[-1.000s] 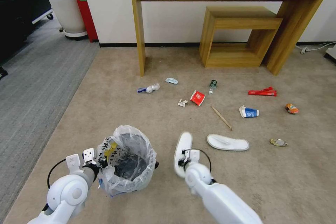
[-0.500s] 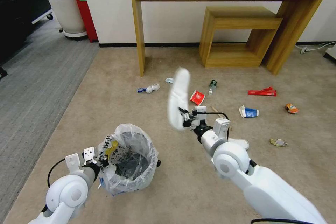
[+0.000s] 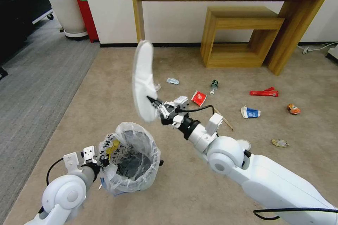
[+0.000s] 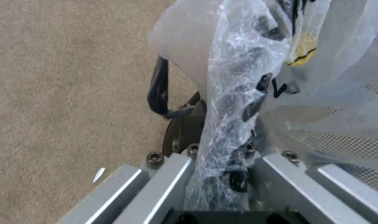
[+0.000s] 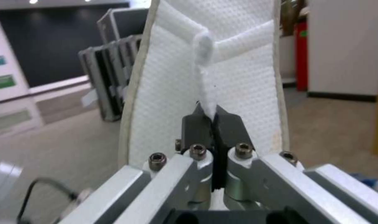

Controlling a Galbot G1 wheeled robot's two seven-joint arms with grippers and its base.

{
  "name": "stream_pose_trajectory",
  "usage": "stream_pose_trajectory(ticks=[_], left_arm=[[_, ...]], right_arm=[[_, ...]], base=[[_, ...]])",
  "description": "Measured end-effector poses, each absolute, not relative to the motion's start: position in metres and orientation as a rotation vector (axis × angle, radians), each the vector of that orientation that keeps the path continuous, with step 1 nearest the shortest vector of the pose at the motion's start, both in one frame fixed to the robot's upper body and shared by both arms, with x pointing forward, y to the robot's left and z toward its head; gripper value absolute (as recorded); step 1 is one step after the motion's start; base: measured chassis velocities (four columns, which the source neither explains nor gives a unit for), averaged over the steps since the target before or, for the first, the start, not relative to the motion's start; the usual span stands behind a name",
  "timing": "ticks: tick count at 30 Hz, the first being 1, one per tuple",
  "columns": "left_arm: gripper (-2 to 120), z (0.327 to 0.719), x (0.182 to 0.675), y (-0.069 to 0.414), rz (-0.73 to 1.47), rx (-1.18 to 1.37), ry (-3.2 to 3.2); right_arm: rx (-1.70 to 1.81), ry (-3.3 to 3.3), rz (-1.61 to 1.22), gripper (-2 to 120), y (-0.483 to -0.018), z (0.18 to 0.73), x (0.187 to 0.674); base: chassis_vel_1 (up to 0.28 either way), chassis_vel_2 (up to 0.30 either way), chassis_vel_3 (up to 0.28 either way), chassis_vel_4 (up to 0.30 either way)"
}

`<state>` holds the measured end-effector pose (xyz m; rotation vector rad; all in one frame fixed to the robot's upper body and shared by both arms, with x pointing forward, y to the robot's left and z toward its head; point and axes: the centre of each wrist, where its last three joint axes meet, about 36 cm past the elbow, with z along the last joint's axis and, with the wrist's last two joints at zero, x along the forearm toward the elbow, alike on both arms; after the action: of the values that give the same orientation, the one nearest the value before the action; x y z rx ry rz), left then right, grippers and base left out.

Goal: Pick up the trash bin and place the garbage on the floor into it.

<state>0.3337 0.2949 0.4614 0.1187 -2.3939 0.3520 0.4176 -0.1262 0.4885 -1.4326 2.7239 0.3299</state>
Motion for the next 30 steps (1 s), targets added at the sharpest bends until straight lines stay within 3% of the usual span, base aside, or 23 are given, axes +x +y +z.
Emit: stream_pose_trajectory(ticks=[15, 30], left_arm=[[0, 0.469, 0.332, 0.293, 0.357, 0.106, -2.411], [0, 0.472, 0.327, 0.293, 0.364, 0.100, -2.420]], right_arm=[[-1.786, 2.560, 0.166, 0, -0.086, 0.427, 0.417], [-1.850, 2.561, -0.028, 0, -0.066, 0.366, 0.427]], base=[[0.000, 0.000, 0.000, 0.000], [0.000, 0.000, 0.000, 0.000]])
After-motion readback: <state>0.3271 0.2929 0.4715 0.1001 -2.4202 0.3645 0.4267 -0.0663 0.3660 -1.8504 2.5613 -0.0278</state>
